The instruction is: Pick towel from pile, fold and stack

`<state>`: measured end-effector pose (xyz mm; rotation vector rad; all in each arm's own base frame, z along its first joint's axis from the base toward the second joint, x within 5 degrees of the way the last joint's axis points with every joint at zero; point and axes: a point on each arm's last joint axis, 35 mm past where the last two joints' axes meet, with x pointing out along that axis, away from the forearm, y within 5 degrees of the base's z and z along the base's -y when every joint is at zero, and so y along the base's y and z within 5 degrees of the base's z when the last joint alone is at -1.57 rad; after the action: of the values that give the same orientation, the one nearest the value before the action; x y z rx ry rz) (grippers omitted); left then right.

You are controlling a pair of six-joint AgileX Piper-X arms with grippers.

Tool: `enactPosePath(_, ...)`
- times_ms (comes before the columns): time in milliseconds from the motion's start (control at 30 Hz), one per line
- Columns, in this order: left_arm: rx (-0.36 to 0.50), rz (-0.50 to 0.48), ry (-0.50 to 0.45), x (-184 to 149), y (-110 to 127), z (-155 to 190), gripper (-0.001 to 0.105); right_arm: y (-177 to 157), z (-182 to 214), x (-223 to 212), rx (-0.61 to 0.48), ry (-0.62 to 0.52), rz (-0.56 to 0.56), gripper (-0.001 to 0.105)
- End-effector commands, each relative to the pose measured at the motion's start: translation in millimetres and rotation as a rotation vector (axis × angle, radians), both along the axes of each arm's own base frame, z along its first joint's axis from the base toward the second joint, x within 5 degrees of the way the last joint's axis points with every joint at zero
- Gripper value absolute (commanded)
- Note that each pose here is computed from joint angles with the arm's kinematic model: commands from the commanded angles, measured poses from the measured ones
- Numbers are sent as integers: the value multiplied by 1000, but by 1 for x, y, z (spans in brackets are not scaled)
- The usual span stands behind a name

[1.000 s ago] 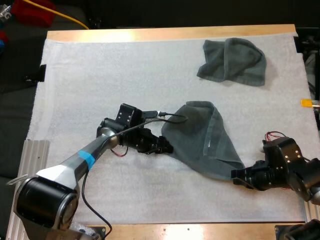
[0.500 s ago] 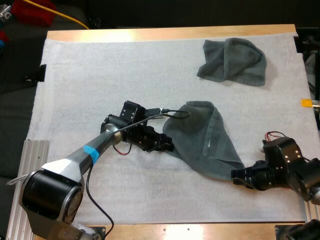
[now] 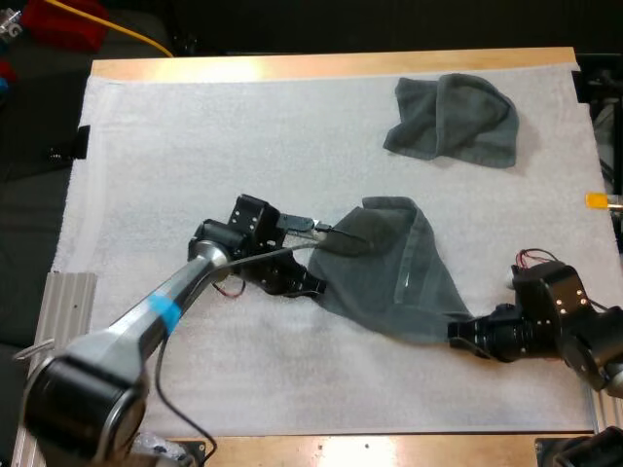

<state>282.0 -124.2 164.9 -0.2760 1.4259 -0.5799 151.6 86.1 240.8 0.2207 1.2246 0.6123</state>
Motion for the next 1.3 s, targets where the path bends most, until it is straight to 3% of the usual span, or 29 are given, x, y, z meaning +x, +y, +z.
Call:
enactPosePath(0, 11, -27, -76, -1, -1, 22, 0, 1, 11, 5, -8, -62, -14, 1)
enactPosePath(100, 64, -54, -188, -6, 4, 63, 0, 1, 32, 13, -60, -157, -67, 1)
enactPosePath(267, 113, -78, -313, -20, 11, 124, 0, 4, 62, 20, -43, -252, -73, 1)
enactPosePath(567, 68, -106, -452, -54, 12, 203, 0, 6, 108, 22, 21, -345, -61, 1)
enactPosePath(800, 130, -135, -458, -85, -4, 222, 0, 17, 126, 7, 38, -321, 45, 1)
enactPosePath(1033, 226, -143, -496, -118, -12, 230, 0, 27, 144, -20, -27, -333, 141, 1)
enactPosePath(1267, 257, -92, -579, -152, 5, 254, 0, 22, 158, -46, -40, -365, 97, 1)
